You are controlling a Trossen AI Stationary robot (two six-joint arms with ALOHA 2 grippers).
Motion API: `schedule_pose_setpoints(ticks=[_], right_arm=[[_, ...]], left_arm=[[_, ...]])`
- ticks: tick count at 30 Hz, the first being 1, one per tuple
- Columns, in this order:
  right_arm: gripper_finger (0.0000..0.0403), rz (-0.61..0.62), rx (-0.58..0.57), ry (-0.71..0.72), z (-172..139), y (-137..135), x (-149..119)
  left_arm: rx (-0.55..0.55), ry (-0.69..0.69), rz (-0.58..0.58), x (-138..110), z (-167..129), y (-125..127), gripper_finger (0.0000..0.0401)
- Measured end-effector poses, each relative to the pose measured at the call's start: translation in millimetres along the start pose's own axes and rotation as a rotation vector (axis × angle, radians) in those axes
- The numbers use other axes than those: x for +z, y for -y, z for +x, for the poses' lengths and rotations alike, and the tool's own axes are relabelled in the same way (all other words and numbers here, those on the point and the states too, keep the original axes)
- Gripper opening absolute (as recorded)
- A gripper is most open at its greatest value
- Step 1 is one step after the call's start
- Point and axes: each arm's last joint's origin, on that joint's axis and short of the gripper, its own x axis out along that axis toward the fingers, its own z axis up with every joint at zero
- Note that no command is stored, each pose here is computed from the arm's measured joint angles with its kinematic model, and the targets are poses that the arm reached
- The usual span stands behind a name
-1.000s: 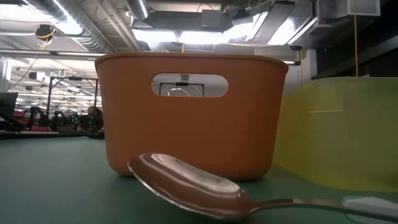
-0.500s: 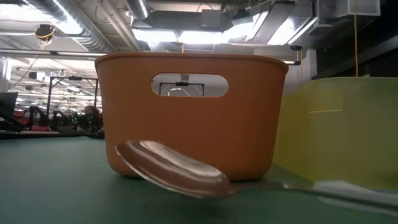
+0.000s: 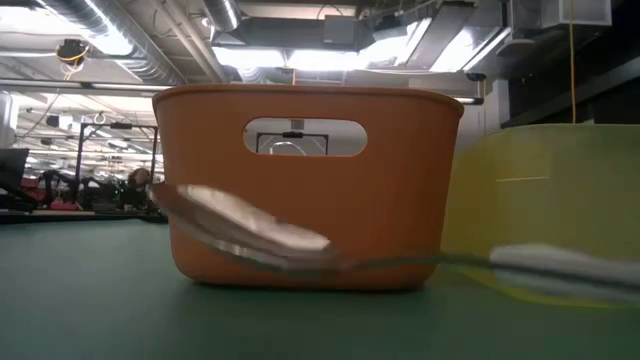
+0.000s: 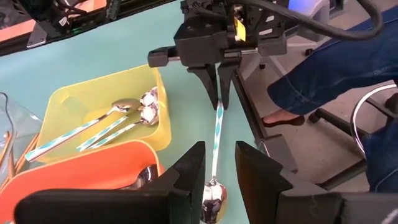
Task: Sort silverware by color (type)
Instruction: Put the blue patterned spoon into the yellow bin
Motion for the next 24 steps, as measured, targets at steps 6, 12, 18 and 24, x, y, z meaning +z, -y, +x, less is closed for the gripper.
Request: schedule_pose_setpoints(ticks=[6, 12, 18, 24], right_arm=[[0.0006, 0.010, 0.024, 0.028, -14.7, -0.2, 9.6], [0.0005, -0.018, 0.038, 0.064, -33.9, 2.2, 21.5], [0.0004, -0.043, 0.010, 0.053, -53.4, 11.4, 30.4], [0.0007, -0.113, -0.031, 0.036, -75.5, 24.3, 39.6]], left_arm=[[-0.008, 0.003, 0.007, -1.0, -2.5, 4.2, 0.0082], [-0.020, 0.015, 0.007, -0.9, -5.0, 8.6, 0.0082], [-0.040, 0.050, -0.006, 1.2, -8.2, 14.5, 0.0082], [-0.052, 0.062, -0.006, 1.1, -10.8, 18.9, 0.0082]])
